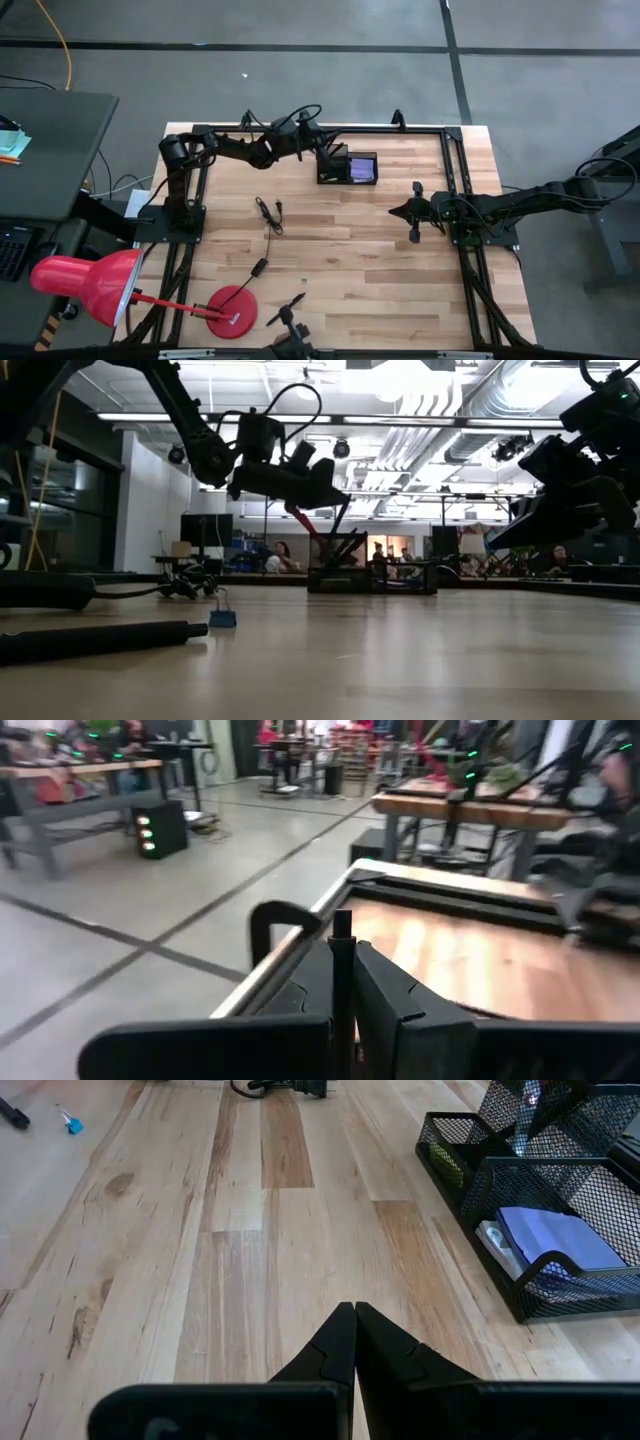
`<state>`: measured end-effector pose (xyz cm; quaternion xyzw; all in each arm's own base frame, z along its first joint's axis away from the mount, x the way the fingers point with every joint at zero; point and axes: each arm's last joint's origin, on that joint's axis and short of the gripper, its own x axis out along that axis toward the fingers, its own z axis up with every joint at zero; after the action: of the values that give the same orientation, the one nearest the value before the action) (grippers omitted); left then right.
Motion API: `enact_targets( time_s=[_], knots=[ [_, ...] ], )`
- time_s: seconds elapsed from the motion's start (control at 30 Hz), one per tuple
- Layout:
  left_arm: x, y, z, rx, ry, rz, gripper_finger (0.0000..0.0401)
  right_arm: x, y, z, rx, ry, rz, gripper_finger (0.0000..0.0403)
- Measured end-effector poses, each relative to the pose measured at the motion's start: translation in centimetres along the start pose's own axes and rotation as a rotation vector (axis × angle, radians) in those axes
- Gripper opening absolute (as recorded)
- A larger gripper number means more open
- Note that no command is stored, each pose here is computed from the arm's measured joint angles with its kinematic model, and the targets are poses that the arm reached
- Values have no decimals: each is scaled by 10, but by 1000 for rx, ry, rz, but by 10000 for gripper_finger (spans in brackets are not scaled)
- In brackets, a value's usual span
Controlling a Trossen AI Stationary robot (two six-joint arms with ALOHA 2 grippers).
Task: Pick and place office supplies into organizer
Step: Put the top black pen into the mesh desk organizer
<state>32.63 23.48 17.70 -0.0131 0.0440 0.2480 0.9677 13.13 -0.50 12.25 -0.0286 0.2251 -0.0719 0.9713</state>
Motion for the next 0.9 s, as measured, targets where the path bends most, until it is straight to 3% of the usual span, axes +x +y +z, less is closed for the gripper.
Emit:
enact_targets(
  time_s=[0.17, 0.67, 0.9],
  knots=[
    [2, 4, -9, -52, 14, -26, 1, 0, 0, 0, 0, 0, 1, 0],
    [2, 6, -11, -45, 25, -67, 2, 0, 0, 0, 0, 0, 0, 0],
    [2, 6, -11, -39, 29, -66, 51, 0, 0, 0, 0, 0, 0, 0]
  ],
)
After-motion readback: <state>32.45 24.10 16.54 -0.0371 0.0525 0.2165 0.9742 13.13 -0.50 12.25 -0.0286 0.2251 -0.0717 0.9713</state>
